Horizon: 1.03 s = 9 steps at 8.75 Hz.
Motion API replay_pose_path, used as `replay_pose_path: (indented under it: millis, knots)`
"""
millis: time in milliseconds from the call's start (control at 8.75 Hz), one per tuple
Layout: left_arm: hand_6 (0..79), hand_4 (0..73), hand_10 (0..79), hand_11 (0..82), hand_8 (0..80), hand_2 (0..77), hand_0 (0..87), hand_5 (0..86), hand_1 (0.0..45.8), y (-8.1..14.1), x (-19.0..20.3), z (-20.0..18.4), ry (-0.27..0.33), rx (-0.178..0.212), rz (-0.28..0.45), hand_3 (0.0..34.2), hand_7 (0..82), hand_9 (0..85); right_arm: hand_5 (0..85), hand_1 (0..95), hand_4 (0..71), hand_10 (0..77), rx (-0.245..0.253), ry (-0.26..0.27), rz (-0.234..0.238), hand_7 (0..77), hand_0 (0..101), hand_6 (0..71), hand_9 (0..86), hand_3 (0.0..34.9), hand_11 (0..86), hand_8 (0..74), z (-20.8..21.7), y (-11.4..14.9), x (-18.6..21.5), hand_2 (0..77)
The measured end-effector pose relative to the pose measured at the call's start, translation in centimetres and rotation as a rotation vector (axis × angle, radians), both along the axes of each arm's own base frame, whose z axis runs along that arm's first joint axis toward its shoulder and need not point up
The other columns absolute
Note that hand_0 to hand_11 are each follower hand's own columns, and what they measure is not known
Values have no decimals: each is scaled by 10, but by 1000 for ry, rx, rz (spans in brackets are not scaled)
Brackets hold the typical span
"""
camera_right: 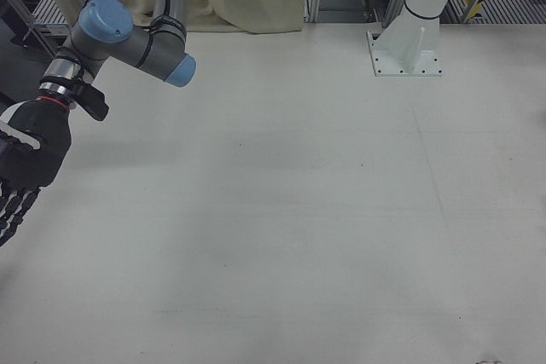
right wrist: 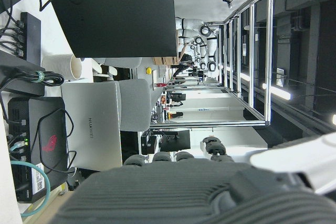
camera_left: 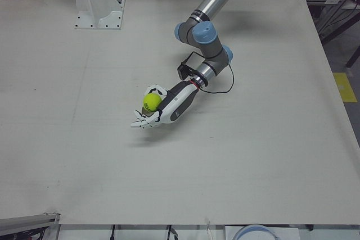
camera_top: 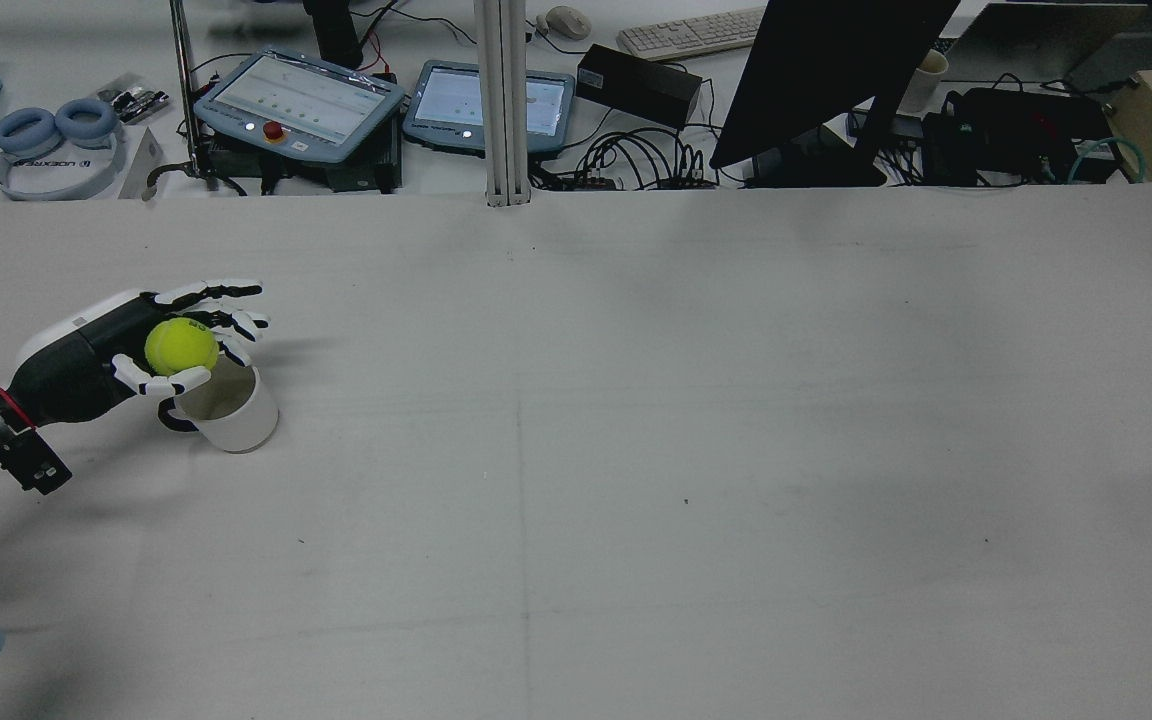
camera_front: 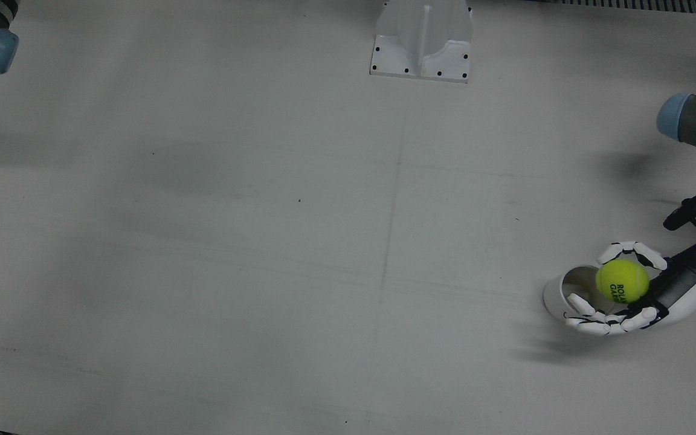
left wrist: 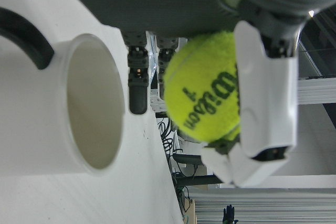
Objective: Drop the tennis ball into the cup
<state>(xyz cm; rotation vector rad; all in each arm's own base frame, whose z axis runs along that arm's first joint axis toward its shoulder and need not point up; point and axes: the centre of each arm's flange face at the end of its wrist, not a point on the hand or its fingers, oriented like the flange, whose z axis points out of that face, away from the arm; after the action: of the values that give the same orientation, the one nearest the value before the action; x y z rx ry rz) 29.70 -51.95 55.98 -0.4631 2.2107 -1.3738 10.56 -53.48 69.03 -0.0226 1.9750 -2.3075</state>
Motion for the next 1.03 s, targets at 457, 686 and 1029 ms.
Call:
replay_pose_path:
  millis: [457,686,1029]
  knots:
    - [436,180,256,415,235,164,804,224,240,-2,3,-5,3,-2,4,0,327,251,0,5,0,0,0,0,0,5,0,0,0,0,5,0,0,0,0,5]
    - [524,180,256,420,251,175,803,240,245,-4,3,-10,27,-15,11,0,305,256,0,5,0,0,0,0,0,5,0,0,0,0,5,0,0,0,0,5]
    - [387,180,256,409,218,491,767,185,251,-50,-106,-9,44,-68,-168,0,327,245,0,5,0,0,-1,0,0,5,0,0,0,0,5,0,0,0,0,5]
